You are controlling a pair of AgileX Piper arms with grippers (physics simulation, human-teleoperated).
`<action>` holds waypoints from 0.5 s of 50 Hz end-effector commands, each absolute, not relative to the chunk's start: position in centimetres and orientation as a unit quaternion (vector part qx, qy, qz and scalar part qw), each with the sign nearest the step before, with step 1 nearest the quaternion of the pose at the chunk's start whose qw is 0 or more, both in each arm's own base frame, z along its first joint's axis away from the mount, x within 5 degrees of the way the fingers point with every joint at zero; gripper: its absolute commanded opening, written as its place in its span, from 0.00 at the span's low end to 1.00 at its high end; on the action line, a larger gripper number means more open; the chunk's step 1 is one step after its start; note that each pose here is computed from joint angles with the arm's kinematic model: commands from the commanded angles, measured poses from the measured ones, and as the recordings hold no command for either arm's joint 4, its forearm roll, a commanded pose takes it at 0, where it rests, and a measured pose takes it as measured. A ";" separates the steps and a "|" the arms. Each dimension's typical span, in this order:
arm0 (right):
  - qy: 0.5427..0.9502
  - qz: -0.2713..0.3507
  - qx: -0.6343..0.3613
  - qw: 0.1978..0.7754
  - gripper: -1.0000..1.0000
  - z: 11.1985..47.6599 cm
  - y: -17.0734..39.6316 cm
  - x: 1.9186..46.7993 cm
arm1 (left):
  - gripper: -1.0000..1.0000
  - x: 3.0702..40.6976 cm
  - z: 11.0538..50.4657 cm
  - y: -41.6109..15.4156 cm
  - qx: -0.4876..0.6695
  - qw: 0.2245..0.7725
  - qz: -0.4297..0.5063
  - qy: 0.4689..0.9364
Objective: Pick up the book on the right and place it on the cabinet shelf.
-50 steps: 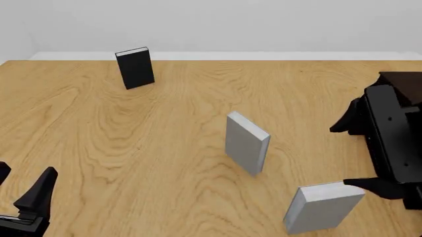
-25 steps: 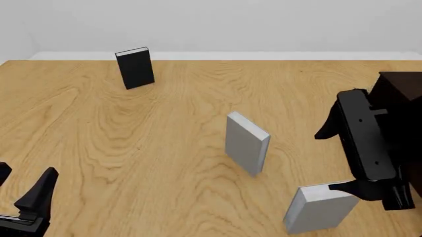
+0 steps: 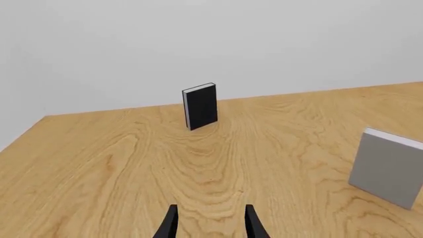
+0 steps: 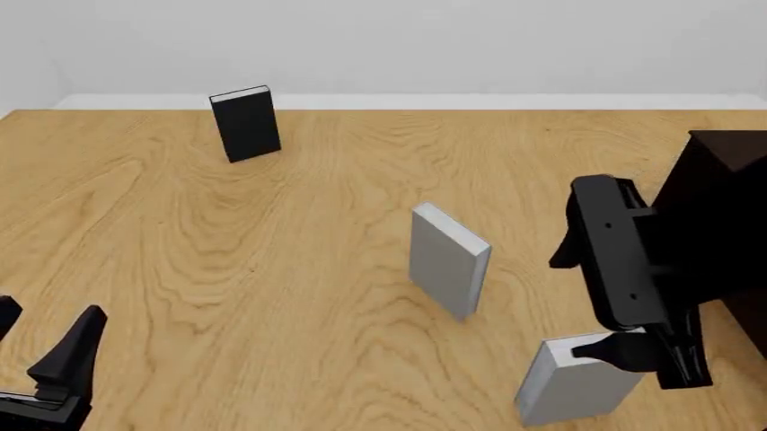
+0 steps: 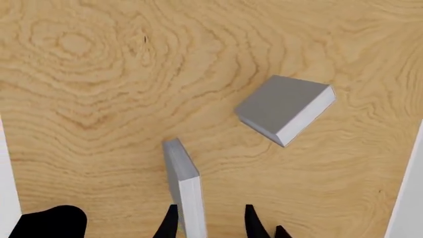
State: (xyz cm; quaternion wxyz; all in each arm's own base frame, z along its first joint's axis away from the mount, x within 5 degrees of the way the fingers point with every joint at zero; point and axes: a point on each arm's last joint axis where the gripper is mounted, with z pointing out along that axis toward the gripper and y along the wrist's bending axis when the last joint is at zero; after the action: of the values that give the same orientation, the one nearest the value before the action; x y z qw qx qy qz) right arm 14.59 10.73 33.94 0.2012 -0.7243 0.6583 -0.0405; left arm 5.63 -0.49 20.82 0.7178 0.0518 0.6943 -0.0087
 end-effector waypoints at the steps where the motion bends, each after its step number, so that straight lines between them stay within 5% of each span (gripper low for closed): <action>1: 0.672 -0.034 -0.715 0.190 1.00 33.2 11.4 15.2 | 1.00 5.6 20.8 -0.5 0.053 0.717 -0.009 0.695; 25: 0.690 -0.024 -0.705 0.164 1.00 31.5 12.4 16.2 | 1.00 5.6 20.6 -0.6 0.061 0.710 -0.013 0.701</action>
State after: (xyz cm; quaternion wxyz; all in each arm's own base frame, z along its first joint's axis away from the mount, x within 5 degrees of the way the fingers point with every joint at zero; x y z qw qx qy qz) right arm 15.92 11.78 32.19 0.1722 -0.7090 0.6832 -0.0290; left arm 5.65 -0.55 20.69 0.7125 0.0574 0.6992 -0.0112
